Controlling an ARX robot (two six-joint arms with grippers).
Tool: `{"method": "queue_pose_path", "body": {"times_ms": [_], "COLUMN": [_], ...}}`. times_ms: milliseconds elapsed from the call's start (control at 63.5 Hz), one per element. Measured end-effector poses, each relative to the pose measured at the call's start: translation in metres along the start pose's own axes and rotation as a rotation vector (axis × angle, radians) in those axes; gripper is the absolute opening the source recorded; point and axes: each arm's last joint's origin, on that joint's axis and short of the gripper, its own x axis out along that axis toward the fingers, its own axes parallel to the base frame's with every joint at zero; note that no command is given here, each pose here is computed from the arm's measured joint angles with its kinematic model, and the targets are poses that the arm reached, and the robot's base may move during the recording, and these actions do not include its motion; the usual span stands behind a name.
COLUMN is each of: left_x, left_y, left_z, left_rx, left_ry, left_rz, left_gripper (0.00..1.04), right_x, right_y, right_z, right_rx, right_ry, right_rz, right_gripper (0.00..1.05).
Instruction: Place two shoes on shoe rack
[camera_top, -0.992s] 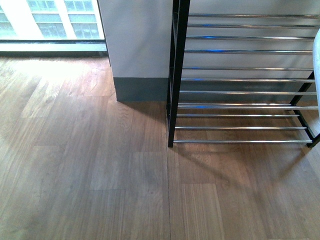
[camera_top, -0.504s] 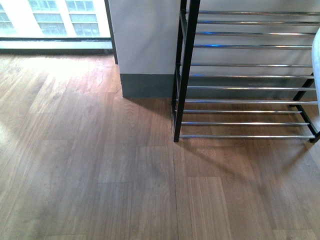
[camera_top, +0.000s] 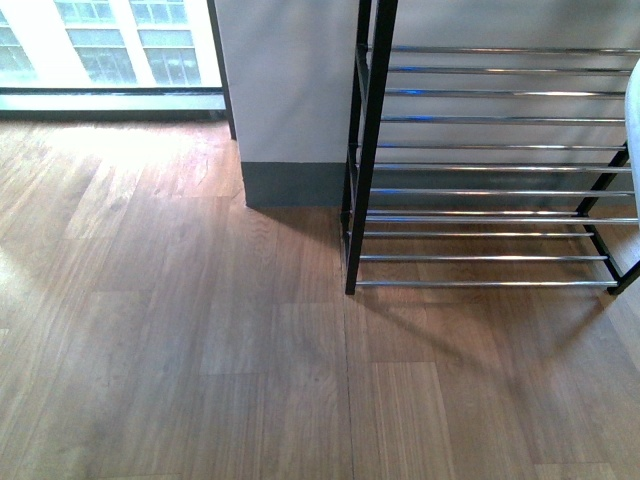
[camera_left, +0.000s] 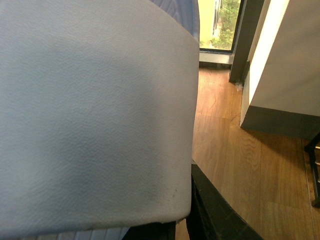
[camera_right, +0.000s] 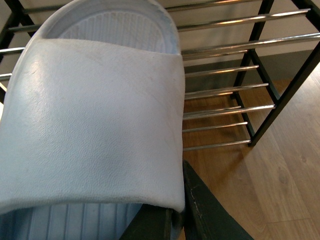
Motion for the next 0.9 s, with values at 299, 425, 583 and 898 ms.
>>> {"method": "queue_pose_path", "body": {"times_ms": [299,425,583,898], "left_x": [0.0,0.0,0.0,0.0001], "left_y": [0.0,0.0,0.0,0.0], "left_z": [0.0,0.0,0.0001,-0.0003], "left_rx": [0.0,0.0,-0.001,0.0], "left_ry": [0.0,0.0,0.0,0.001], "left_rz": [0.0,0.0,0.0,0.0], "left_gripper": [0.02,0.02,0.02,0.02], "right_x": [0.0,0.0,0.0,-0.0001], "right_y": [0.0,0.0,0.0,0.0], "right_z": [0.0,-0.0001,0.0,-0.0009], "right_rx": [0.0,0.0,0.0,0.0], "right_ry": [0.0,0.0,0.0,0.003], "right_rz": [0.001,0.001,0.001,0.001], "right_gripper": [0.01,0.01,0.01,0.01]}}
